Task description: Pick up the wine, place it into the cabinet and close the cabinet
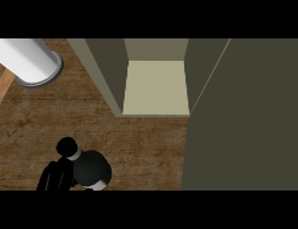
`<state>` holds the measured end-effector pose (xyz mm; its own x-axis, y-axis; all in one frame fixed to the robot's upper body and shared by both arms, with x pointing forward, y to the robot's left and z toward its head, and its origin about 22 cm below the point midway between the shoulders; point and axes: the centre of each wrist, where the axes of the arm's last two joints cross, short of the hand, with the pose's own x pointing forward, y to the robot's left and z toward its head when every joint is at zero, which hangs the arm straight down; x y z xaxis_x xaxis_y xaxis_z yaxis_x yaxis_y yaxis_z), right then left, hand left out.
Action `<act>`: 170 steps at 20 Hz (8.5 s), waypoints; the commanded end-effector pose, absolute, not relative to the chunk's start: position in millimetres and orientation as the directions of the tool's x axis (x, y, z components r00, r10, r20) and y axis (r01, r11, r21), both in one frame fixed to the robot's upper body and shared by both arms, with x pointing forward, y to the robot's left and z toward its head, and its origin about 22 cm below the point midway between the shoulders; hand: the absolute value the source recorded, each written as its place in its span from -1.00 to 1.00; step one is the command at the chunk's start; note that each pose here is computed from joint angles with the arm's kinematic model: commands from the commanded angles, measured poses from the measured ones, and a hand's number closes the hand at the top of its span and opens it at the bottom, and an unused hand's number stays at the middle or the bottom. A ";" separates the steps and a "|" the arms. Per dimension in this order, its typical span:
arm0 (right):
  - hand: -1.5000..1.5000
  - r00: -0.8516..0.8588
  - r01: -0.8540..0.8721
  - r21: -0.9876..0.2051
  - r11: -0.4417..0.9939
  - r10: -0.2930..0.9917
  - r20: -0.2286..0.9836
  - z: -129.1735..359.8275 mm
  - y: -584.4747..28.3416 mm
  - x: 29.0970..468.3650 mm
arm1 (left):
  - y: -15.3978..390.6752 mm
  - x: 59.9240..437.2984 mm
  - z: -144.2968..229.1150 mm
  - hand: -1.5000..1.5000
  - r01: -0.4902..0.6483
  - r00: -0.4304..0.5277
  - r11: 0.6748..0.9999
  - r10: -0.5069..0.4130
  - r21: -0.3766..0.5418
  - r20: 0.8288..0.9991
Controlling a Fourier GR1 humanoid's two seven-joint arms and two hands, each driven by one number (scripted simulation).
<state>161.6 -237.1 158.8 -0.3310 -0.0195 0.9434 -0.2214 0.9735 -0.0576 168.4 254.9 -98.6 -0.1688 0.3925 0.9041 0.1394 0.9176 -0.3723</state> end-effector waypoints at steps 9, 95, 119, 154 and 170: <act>-1.00 -0.316 -0.223 -0.056 0.973 -0.018 0.949 143.0 -237.3 155.9 | 204.8 199.2 -14.5 1.00 0.174 -0.232 0.915 0.397 -0.364 0.888; -1.00 -0.320 -0.274 -0.058 0.960 -0.034 0.947 147.8 -253.8 176.7 | 103.7 397.5 -18.4 1.00 -0.018 -0.079 0.960 0.279 -0.281 0.957; -1.00 -0.341 -0.254 -0.067 0.965 -0.024 0.940 153.7 -243.6 173.0 | 139.4 399.0 -27.7 -1.00 -0.056 -0.293 0.955 0.264 -0.292 0.919; 1.00 -0.326 -0.286 -0.148 0.947 0.049 0.944 150.2 -231.5 178.5 | 164.6 200.9 57.2 -1.00 0.248 -0.255 0.927 0.341 -0.280 0.905; 1.00 -0.211 -0.695 -0.159 0.701 0.012 0.977 176.0 -193.5 116.0 | 250.5 152.8 86.4 -1.00 0.057 -0.346 0.970 0.241 -0.236 0.907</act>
<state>145.8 -201.8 160.8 -0.2124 0.0907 0.9730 -0.6131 0.7630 -0.2049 161.6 229.7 78.5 -0.3314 0.2611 0.9066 0.0886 0.9653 -0.2456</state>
